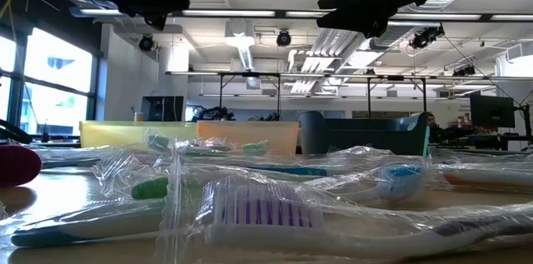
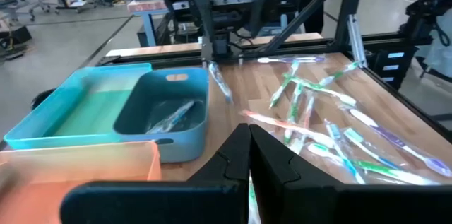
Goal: Pick & Place Toothbrushes
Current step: Put the orange toothbrush into the blue bin
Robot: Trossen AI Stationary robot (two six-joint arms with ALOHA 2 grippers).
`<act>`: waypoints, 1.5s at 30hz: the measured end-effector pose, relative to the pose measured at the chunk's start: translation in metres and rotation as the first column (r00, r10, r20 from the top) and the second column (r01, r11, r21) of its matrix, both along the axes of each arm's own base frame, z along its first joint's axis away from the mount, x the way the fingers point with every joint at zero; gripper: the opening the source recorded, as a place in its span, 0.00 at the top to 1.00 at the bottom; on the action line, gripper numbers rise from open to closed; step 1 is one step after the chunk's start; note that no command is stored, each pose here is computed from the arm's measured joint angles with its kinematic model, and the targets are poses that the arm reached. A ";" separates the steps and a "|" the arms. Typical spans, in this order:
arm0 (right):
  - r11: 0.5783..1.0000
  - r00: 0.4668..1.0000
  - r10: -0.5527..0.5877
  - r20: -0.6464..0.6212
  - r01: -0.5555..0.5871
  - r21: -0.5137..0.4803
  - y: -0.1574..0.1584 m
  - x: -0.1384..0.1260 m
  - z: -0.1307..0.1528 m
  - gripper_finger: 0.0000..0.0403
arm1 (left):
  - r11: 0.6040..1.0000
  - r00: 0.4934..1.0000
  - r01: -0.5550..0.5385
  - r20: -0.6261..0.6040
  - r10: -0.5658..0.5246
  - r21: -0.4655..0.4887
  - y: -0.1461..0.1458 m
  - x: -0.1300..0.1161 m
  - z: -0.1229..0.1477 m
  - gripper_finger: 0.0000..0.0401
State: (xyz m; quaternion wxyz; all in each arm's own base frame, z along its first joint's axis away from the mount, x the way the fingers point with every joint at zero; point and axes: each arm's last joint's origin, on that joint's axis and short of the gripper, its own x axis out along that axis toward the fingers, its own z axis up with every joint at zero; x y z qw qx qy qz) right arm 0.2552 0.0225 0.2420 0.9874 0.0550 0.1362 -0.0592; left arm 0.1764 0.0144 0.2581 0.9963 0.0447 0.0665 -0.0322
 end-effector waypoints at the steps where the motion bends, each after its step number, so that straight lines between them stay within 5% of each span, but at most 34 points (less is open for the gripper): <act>1: 1.000 1.000 0.000 0.000 0.000 0.000 0.000 0.000 0.000 0.43 | 1.000 1.000 0.005 0.001 -0.005 0.000 -0.001 0.000 0.000 1.00; 13: 0.994 0.998 0.054 -0.015 -0.056 -0.093 0.007 -0.001 0.000 0.43 | 1.000 0.998 -0.001 -0.056 0.000 -0.009 -0.001 -0.001 -0.005 1.00; 27: 0.979 0.977 0.014 -0.215 -0.057 -0.195 0.021 0.000 0.028 0.43 | 1.000 0.998 0.000 -0.063 -0.001 -0.009 -0.001 -0.001 -0.006 1.00; 45: 0.993 0.860 0.094 -0.502 -0.115 -0.010 0.038 0.006 -0.020 0.43 | 1.000 0.998 0.002 -0.062 -0.002 -0.005 -0.001 -0.001 -0.006 1.00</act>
